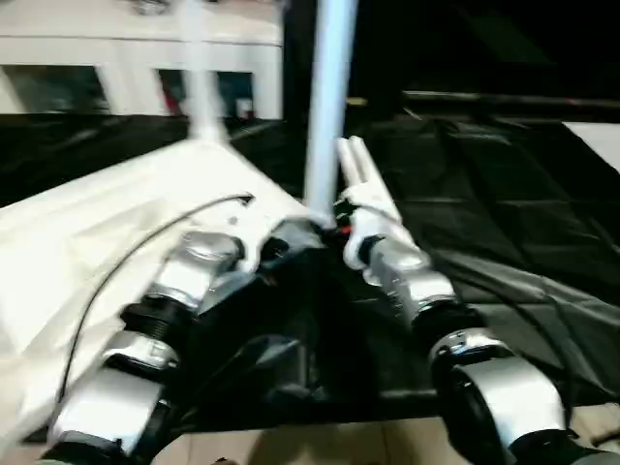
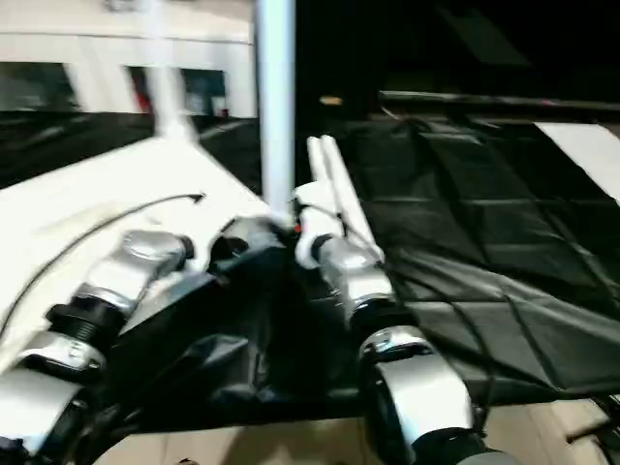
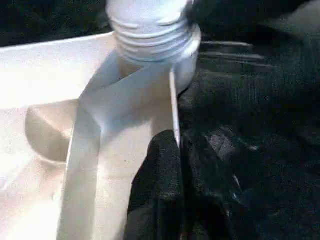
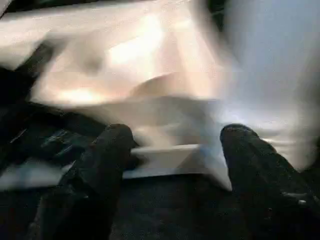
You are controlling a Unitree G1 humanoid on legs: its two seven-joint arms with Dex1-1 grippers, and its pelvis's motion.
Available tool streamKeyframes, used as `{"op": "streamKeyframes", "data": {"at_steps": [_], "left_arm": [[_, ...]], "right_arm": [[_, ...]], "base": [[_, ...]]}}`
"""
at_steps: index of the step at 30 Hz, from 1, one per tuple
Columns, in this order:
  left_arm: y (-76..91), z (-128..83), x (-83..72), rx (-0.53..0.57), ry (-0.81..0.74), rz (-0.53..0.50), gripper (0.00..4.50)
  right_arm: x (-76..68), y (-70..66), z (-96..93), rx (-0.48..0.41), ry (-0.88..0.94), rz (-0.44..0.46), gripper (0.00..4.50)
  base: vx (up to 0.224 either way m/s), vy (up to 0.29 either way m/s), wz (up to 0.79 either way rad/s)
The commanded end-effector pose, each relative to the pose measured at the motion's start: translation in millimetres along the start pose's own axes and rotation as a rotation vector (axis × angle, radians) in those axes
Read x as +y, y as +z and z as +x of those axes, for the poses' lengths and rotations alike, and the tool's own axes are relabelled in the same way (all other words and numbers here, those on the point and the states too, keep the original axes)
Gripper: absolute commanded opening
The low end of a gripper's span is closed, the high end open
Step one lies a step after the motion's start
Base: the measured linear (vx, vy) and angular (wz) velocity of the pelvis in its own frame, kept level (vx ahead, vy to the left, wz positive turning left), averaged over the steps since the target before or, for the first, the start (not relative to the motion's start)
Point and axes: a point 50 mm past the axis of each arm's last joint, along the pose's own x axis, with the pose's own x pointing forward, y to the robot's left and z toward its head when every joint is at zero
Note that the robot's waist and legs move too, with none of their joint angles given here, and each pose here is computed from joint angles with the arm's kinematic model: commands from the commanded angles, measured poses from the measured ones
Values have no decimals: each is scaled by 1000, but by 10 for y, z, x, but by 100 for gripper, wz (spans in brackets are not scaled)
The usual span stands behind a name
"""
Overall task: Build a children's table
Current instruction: Rotate leg to tighten
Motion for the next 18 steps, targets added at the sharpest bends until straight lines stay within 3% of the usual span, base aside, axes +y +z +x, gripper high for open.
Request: {"op": "streamKeyframes", "data": {"at_steps": [1,6,11,16,18], "left_arm": [[179,24,-161,-84,-164,124,0],[62,-169,-136,-52,-280,154,0],[20,-244,-80,-45,-284,164,0],[-25,-296,-37,-43,-278,173,0],[-41,-336,-51,-59,-303,176,0]], "right_arm": [[17,-50,-32,54,95,-54,344],[-258,100,-285,74,180,-156,344],[-370,184,-466,98,273,-206,344],[-427,237,-645,106,362,-215,386],[-476,248,-758,134,367,-259,409]], "base": [[51,-22,3],[10,-4,1],[0,0,0],[0,0,0],[0,0,0]]}}
